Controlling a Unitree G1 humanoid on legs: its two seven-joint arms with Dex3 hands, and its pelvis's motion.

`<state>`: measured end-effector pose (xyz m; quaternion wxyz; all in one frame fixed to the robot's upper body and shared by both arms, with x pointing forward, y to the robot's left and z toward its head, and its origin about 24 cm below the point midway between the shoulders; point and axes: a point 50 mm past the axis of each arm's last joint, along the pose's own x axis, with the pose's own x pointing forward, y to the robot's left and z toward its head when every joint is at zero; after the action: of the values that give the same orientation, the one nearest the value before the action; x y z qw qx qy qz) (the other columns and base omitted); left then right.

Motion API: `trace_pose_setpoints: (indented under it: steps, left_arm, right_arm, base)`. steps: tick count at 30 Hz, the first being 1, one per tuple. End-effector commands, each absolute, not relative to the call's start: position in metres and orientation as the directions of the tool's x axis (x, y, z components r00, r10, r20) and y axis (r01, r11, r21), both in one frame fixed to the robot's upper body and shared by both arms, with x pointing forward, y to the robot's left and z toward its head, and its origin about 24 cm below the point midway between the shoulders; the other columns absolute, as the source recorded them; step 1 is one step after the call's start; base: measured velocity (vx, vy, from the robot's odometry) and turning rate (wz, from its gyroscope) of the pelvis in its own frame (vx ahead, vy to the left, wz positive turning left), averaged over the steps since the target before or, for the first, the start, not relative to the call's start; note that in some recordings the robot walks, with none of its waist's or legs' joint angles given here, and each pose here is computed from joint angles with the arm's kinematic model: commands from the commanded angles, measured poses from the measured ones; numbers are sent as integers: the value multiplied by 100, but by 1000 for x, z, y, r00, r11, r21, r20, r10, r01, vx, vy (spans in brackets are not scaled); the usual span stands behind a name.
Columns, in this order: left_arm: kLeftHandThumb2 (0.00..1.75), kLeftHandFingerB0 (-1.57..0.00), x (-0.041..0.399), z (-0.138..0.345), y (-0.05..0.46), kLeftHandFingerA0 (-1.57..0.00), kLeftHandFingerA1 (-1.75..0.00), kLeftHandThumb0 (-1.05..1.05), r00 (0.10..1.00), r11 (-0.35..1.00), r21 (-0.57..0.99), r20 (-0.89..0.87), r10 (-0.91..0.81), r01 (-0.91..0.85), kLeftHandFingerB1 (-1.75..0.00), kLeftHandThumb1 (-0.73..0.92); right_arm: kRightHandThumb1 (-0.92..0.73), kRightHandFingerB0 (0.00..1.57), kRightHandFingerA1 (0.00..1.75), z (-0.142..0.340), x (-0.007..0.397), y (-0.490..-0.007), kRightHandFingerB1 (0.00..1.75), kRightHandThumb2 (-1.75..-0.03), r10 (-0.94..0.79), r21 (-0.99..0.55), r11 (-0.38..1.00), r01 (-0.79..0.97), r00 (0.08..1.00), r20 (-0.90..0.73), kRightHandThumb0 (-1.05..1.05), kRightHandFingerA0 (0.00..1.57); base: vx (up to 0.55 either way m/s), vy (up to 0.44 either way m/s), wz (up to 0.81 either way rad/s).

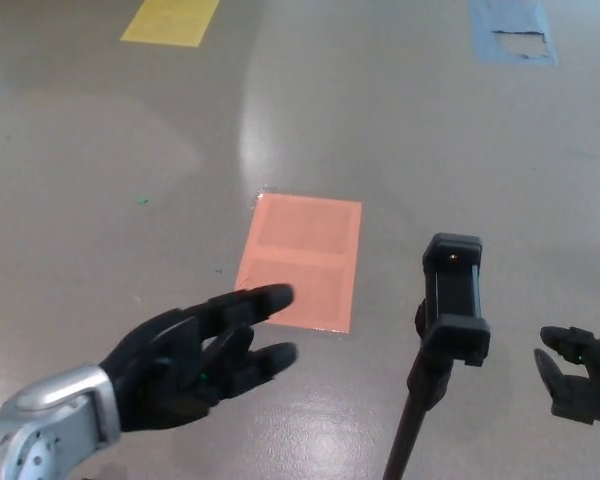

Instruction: The robot uses its left hand to grab the top of a phone stand kept on the floor and rotates it anti-clockwise

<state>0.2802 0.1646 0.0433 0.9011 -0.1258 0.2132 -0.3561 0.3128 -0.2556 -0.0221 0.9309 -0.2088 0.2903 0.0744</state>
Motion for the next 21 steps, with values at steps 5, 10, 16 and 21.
trace_pose_setpoints:
  steps: [5, 10, 16, 21]
  left_arm:
    - [86, -2, 260, -6, 271, -1, -24, -75, 876, 907, 253, -438, -203, 336, -16, 49]
    - [62, -8, 240, -23, 304, -17, -32, -68, 872, 953, 261, -489, -7, 154, -21, 67]
    - [79, -10, 225, -33, 329, -18, -41, -67, 838, 883, 448, -529, 133, 142, -36, 54]
    - [76, -18, 228, -30, 338, -24, -42, -64, 825, 817, 547, -537, 174, 184, -37, 53]
  right_arm:
    - [-75, 0, 23, -43, 278, -284, 11, -105, -72, -272, 956, -110, 813, -578, -83, 1]
    - [-76, 2, 27, -50, 272, -280, 10, -106, -49, -280, 949, -147, 806, -590, -85, 3]
    - [-73, 0, 13, -58, 262, -280, 10, -104, -35, -304, 931, -200, 782, -623, -84, 0]
    - [-64, 1, 37, -58, 265, -278, 12, -77, -34, -309, 926, -215, 769, -638, -51, 6]
  base:
    - [0, 0, 0]
    - [0, 0, 0]
    - [0, 0, 0]
    - [0, 0, 0]
